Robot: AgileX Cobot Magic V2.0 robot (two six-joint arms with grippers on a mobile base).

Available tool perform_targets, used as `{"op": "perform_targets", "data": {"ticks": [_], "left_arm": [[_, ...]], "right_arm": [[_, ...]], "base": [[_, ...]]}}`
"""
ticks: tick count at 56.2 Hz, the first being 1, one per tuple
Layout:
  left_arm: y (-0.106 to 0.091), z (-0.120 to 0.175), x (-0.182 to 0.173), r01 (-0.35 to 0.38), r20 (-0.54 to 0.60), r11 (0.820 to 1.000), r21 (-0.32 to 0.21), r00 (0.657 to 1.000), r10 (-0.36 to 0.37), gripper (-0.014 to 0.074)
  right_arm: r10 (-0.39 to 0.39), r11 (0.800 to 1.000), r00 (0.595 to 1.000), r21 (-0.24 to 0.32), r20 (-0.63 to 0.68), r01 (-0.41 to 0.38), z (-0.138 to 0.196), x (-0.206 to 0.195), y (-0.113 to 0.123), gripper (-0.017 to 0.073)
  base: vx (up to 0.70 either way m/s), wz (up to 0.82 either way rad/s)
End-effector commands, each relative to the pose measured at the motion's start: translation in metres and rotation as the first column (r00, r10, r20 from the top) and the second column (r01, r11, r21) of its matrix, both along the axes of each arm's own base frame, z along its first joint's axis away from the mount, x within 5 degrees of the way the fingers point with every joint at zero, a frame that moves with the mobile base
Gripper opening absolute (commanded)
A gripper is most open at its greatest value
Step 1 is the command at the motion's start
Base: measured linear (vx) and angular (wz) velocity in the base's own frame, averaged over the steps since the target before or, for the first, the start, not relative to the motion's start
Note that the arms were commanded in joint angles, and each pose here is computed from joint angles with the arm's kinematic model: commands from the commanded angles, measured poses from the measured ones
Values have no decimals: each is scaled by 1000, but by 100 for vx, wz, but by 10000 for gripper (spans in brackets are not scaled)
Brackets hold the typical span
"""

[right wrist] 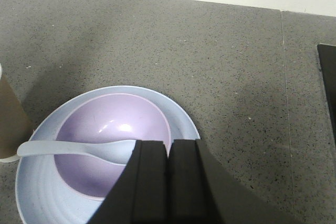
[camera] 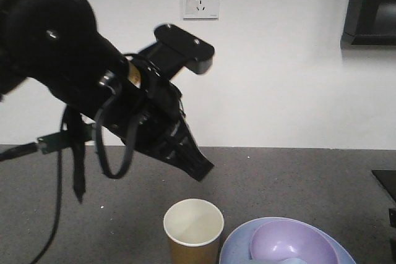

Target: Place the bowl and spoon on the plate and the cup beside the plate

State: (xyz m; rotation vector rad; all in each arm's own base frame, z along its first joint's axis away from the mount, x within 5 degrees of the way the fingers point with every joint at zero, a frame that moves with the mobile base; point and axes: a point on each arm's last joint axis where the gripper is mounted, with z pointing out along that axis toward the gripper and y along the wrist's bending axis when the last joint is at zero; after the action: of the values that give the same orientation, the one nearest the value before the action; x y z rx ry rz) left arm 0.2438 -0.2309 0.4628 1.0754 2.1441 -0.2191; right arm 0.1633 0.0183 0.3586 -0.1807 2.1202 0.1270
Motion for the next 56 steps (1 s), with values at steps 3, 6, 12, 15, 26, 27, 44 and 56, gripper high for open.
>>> {"op": "perform_targets", "data": {"ticks": [3,6,12,15,26,27,44,56], "left_arm": [[33,45,-26,-16,216,992,-121,975,43,-4],[42,45,-34,-14,254,991,-134,966,48,-4],[62,25,-54,11,315,984,-178,948,47,-3],[71,1,-63,7,313,980,-199,948,57,-3],[106,-75,-106,63,386,936,-347,919,81,-1],[107,-80,-108,68,390,932,-357,917,83,-1],[123,-112,-129,120,438,895,-430,895,90,1],[123,-113,-129,115,431,898,-424,898,88,3]], "right_arm": [[-4,1000,991,-5,131,5,19,0,-1,-8],[5,1000,990,-20,139,-2,19,-2,-1,-8],[14,1000,981,-22,192,-10,11,-10,0,-7],[16,1000,972,-18,234,-12,5,-16,0,-7],[15,999,930,-44,367,1,-11,-35,-3,-7],[10,999,925,-44,380,7,-11,-36,-3,-7],[-20,999,912,-16,410,29,-12,-38,-5,-6],[-18,999,913,-17,407,27,-13,-38,-5,-6]], "base": [[0,0],[0,0],[0,0],[0,0],[0,0],[0,0],[0,0],[0,0]]}}
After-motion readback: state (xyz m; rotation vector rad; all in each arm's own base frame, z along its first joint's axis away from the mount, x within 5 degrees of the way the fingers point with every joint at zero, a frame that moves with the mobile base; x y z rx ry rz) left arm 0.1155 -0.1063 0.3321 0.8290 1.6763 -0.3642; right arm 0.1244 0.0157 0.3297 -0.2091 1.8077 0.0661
